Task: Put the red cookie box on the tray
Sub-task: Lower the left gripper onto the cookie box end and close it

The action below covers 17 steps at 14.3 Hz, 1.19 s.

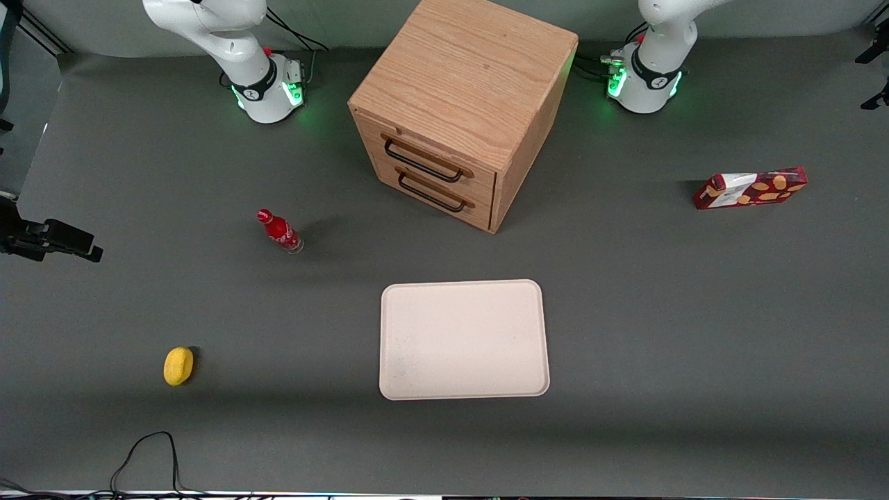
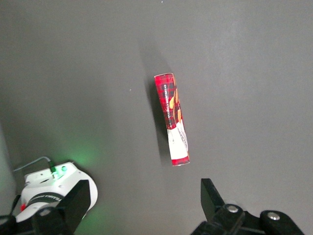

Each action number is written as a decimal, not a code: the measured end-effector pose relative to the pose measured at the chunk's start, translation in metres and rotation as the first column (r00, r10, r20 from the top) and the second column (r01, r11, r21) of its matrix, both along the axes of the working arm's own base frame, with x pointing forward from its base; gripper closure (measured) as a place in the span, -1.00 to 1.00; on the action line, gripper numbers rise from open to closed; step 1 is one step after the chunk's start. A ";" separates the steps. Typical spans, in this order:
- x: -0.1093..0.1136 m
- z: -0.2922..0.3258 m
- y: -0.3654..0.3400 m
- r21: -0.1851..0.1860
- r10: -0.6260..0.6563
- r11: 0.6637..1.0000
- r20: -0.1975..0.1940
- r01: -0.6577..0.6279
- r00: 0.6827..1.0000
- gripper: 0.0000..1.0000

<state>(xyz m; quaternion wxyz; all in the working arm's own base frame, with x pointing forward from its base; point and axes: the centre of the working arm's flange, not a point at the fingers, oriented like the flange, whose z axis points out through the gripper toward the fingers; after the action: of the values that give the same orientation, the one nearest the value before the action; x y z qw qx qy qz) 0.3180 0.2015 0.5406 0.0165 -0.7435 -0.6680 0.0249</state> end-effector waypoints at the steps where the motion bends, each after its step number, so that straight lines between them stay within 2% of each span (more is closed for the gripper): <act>1: 0.000 -0.014 0.002 0.000 0.008 1.000 0.006 -0.008 1.000 -1.00; 9: -0.002 -0.135 -0.001 0.019 0.016 1.000 0.068 -0.017 0.998 -1.00; 17: 0.009 -0.213 0.015 0.027 0.046 0.998 0.073 -0.049 0.996 -1.00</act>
<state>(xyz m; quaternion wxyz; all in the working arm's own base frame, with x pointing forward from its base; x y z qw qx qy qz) 0.3273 0.2164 0.3273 0.0022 -0.7276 -0.6860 -0.0113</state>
